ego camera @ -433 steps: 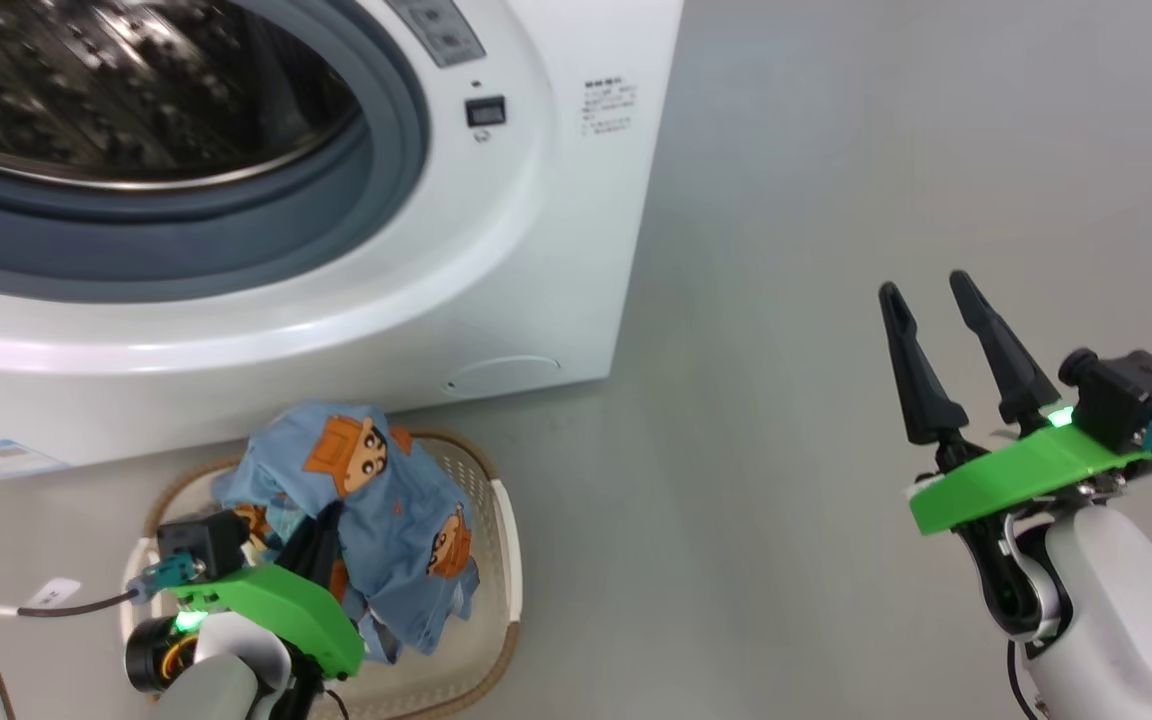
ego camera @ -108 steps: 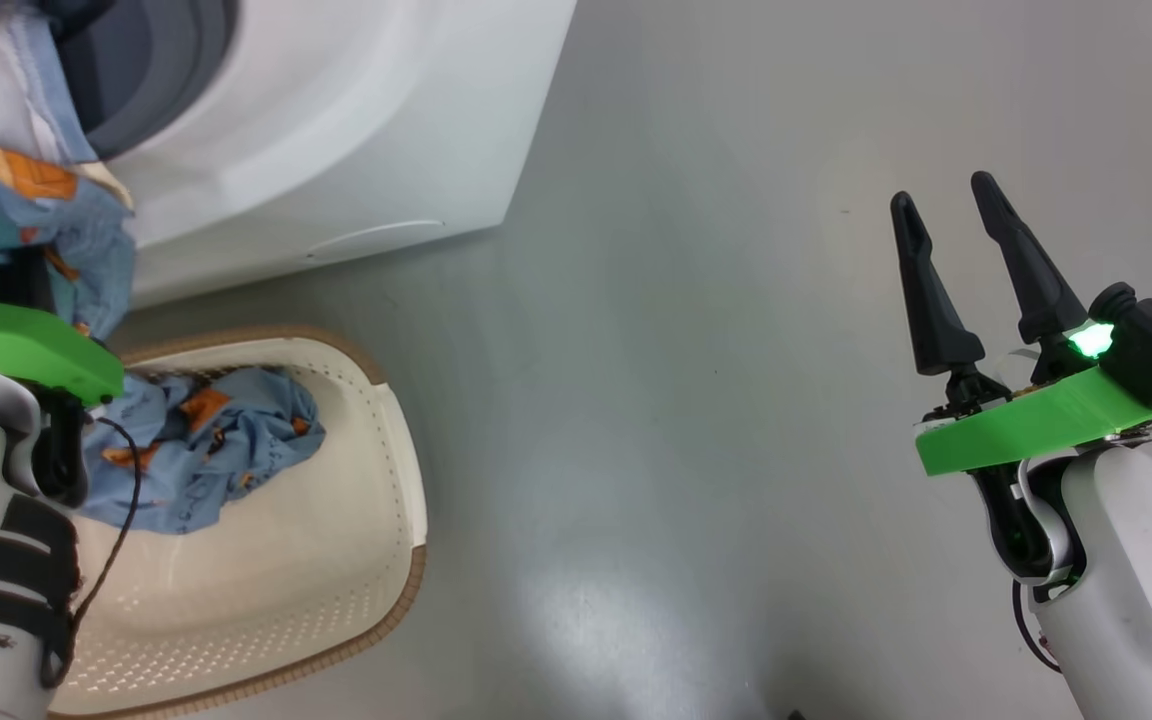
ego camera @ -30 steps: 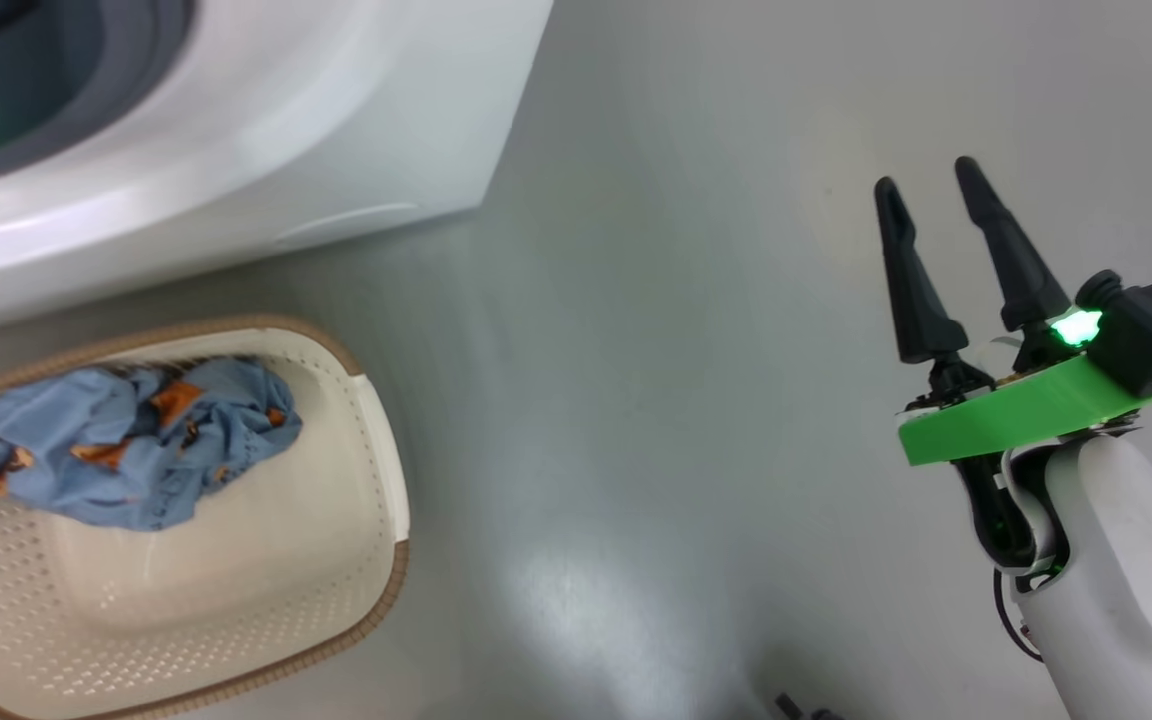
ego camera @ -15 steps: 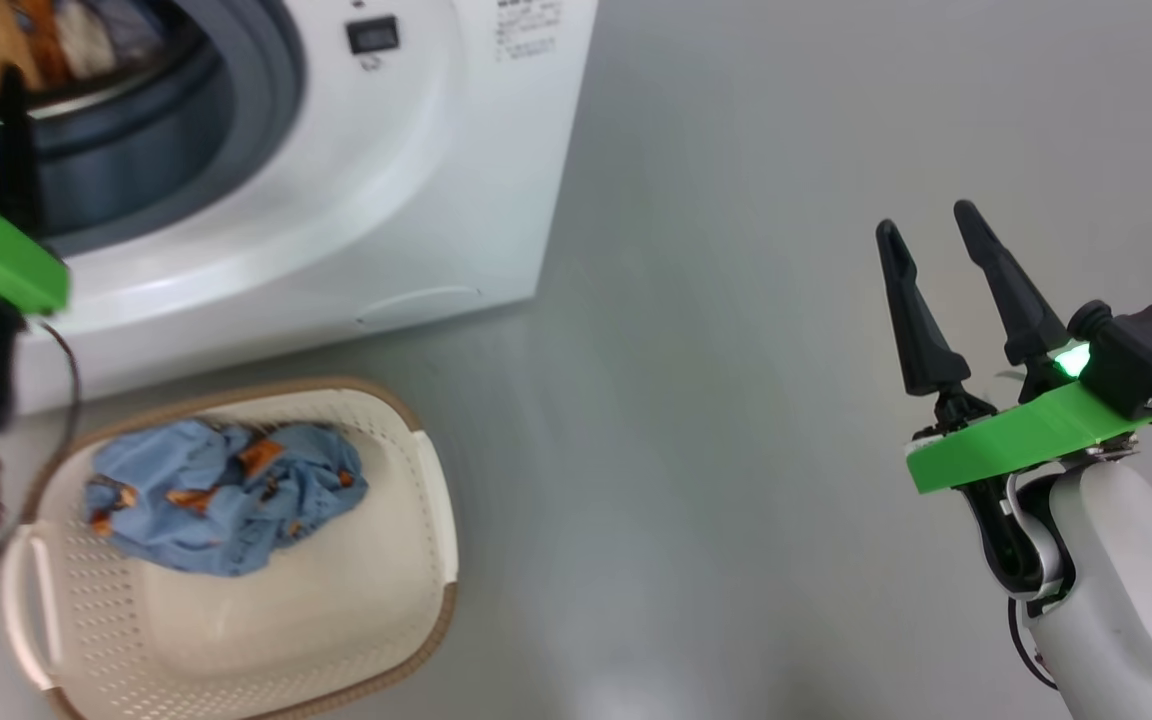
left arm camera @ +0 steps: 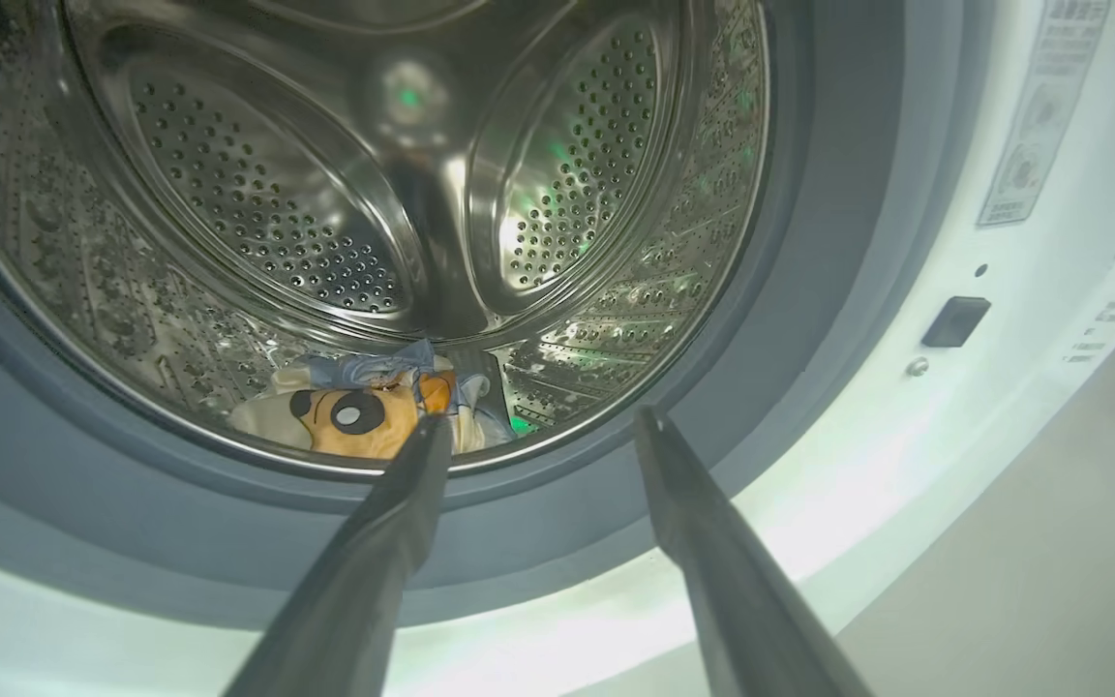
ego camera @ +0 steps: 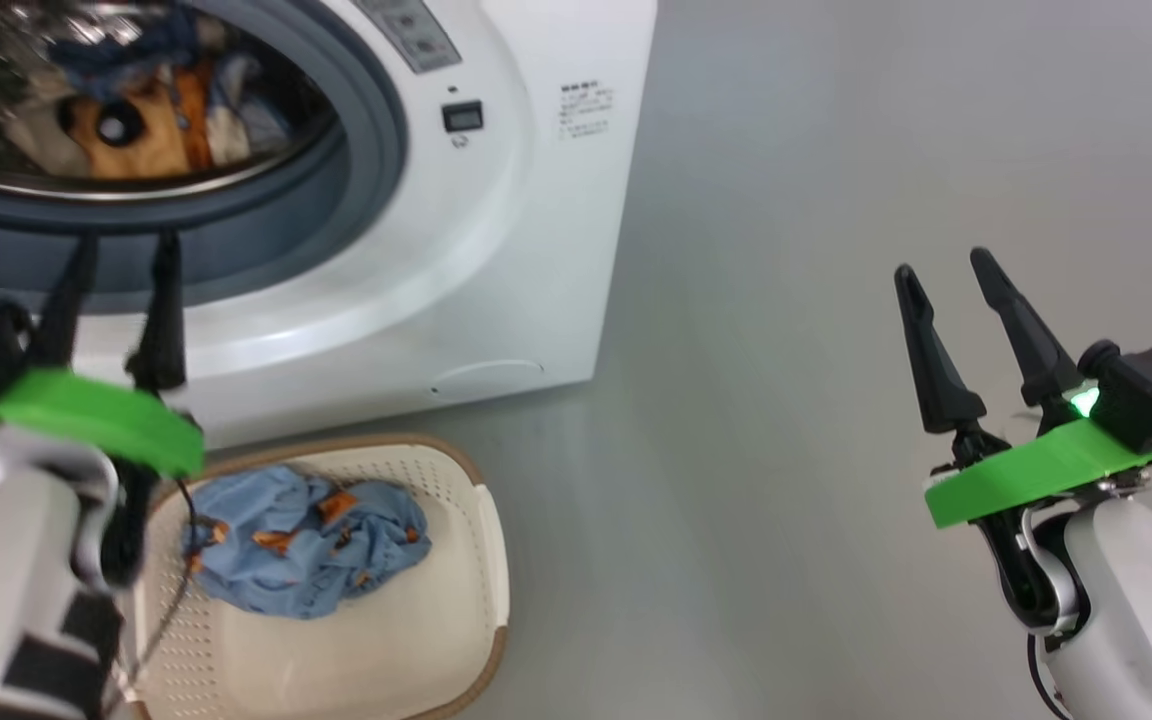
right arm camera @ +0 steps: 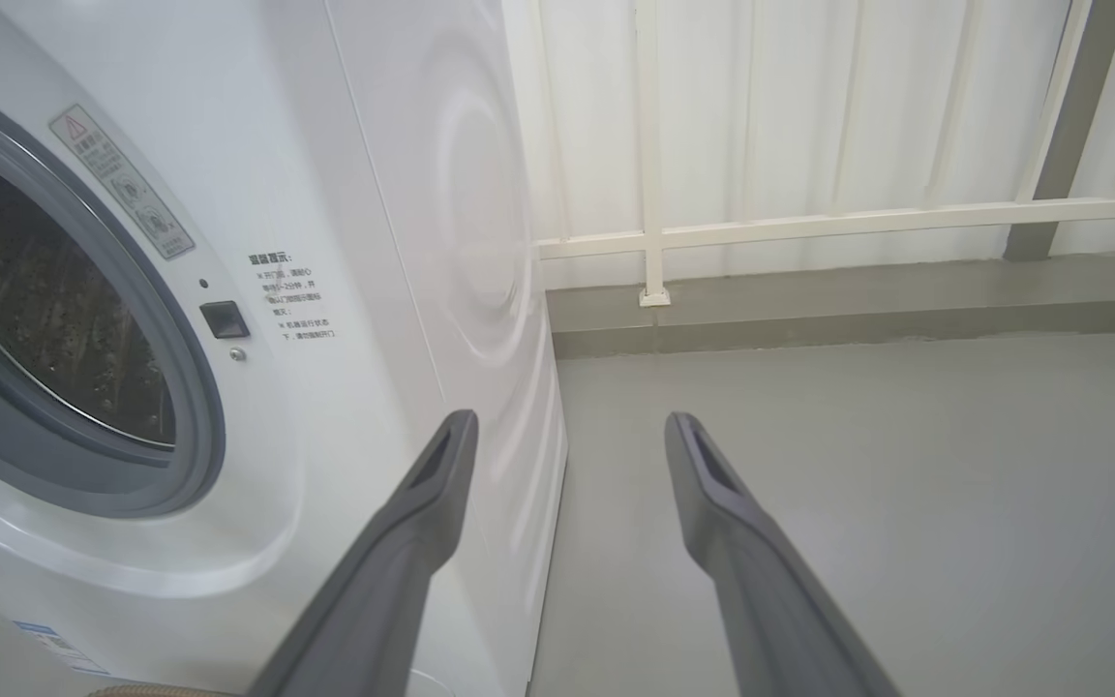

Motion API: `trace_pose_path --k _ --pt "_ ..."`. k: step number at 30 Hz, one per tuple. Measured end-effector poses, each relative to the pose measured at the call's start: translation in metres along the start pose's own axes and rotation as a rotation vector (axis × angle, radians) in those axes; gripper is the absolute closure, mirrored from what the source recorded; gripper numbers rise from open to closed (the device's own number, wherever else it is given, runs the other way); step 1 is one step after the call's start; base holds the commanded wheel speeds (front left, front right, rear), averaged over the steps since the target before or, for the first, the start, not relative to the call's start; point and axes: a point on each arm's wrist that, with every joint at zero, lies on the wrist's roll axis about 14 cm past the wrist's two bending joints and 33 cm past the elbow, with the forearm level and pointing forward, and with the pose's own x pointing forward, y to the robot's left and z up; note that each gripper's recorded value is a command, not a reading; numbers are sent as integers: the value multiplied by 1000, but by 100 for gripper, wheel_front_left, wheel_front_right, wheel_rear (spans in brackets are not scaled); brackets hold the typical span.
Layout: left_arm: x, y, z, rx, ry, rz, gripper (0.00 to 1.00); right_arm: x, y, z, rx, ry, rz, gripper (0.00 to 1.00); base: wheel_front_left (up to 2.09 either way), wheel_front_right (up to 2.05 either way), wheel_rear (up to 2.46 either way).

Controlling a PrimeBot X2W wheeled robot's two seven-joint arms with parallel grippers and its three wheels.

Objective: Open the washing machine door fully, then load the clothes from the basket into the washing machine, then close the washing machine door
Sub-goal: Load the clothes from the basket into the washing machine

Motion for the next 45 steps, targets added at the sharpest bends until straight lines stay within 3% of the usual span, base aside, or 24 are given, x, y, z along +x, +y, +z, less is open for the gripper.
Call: trace_pose_path --k 22,45 --pt "-120 8 4 -24 -104 112 0 -27 23 21 20 -39 48 0 0 0 0" --pt "-132 6 11 -31 -150 126 0 -29 29 27 8 -52 70 0 0 0 0"
